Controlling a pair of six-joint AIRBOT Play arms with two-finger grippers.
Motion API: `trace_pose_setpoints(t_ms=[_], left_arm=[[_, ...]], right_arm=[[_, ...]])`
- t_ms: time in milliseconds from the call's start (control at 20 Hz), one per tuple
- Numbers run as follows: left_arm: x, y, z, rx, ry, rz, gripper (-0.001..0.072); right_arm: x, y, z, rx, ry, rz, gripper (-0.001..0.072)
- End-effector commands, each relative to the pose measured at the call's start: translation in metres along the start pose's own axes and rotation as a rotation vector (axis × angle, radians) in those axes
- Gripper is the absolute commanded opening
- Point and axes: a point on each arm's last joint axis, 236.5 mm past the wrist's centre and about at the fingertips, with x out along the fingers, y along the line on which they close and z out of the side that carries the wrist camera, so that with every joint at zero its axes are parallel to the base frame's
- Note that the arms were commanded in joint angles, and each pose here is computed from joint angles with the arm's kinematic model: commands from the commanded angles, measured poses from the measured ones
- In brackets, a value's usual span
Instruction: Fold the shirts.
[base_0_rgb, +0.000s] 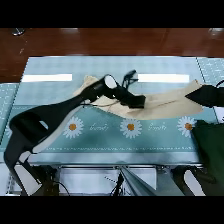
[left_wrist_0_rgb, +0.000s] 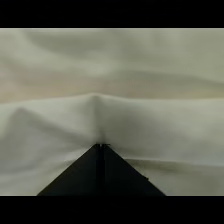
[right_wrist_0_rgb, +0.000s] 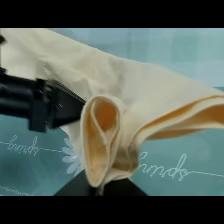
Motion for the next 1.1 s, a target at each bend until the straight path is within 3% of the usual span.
trace_pose_setpoints(t_ms=[0,100,250,500,700,800,1050], left_arm=[[0.053,-0.034,-0.065,-0.014,0.173,-0.059,0.0033],[0.047,-0.045,-0.064,0.025,0.186,-0.083,0.0033],[-0.017,-0.029,-0.002,0.029,0.096,-0.112,0.0033],[-0.244,0.075,0.089,-0.123,-0.220,-0.011,0.0032],[-0.418,0.111,0.064,-0.098,-0.491,0.232,0.0032],[-0.468,0.104,0.032,-0.062,-0.594,0.323,0.0032],[-0.478,0.082,-0.057,-0.012,-0.761,0.441,0.0033]], right_arm=[[-0.006,0.017,0.003,0.004,-0.038,0.053,0.0023],[-0.006,0.019,0.002,0.005,-0.037,0.062,0.0023],[-0.007,0.033,0.002,0.011,-0.035,0.120,0.0023],[0.017,0.090,0.000,-0.069,0.008,0.241,0.0023],[0.086,0.168,0.014,-0.170,0.072,0.349,0.0023],[0.138,0.199,0.018,-0.194,0.115,0.373,0.0023],[0.266,0.239,0.022,-0.181,0.205,0.378,0.0024]])
